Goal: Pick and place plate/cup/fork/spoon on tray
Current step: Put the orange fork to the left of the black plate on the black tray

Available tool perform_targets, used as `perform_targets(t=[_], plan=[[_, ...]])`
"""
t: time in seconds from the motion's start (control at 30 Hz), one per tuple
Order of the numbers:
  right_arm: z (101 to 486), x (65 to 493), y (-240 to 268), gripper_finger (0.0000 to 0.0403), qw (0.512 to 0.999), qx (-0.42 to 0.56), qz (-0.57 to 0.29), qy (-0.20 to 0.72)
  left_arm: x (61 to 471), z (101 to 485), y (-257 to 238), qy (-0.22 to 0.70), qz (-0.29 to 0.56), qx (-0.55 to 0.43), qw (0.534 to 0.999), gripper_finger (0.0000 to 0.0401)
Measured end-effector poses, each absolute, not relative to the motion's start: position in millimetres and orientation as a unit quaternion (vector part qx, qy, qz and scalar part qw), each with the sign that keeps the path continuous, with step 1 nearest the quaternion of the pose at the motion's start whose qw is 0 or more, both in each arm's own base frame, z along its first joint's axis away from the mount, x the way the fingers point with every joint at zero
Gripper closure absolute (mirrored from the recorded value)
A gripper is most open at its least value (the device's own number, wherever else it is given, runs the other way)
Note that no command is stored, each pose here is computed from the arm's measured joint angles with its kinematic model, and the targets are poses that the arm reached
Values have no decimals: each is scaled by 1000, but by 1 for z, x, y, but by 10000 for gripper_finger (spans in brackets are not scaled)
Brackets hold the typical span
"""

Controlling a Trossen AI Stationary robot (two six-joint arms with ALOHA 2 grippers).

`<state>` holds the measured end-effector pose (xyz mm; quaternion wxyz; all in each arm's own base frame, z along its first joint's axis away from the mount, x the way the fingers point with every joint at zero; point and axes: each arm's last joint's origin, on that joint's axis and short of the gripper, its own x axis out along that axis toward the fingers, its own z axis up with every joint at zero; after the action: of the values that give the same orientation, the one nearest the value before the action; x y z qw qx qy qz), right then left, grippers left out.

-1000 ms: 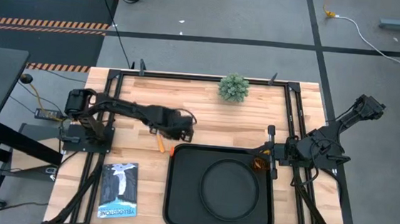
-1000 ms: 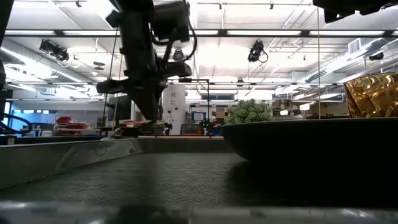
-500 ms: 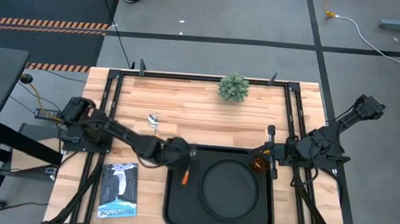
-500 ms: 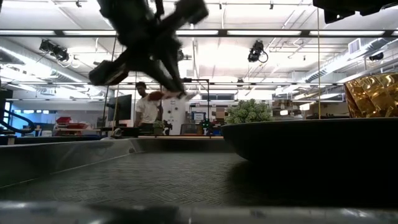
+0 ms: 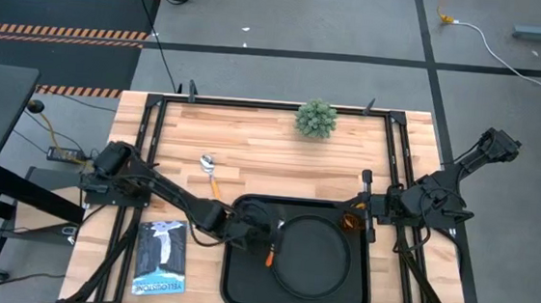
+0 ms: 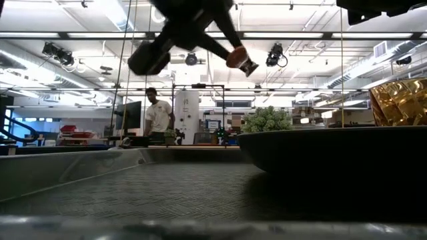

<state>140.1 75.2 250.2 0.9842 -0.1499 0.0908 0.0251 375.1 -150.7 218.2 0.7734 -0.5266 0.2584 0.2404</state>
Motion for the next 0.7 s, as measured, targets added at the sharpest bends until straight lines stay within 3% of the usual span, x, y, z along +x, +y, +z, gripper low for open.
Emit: perform_targets(t=[0.3, 0.7], plan=[[250, 140, 76, 396, 984, -148, 29, 91, 389, 221, -163, 328, 297, -457, 772, 378], [250, 140, 76, 396, 984, -148, 29, 91, 378, 196, -167, 343, 341, -477, 734, 378]])
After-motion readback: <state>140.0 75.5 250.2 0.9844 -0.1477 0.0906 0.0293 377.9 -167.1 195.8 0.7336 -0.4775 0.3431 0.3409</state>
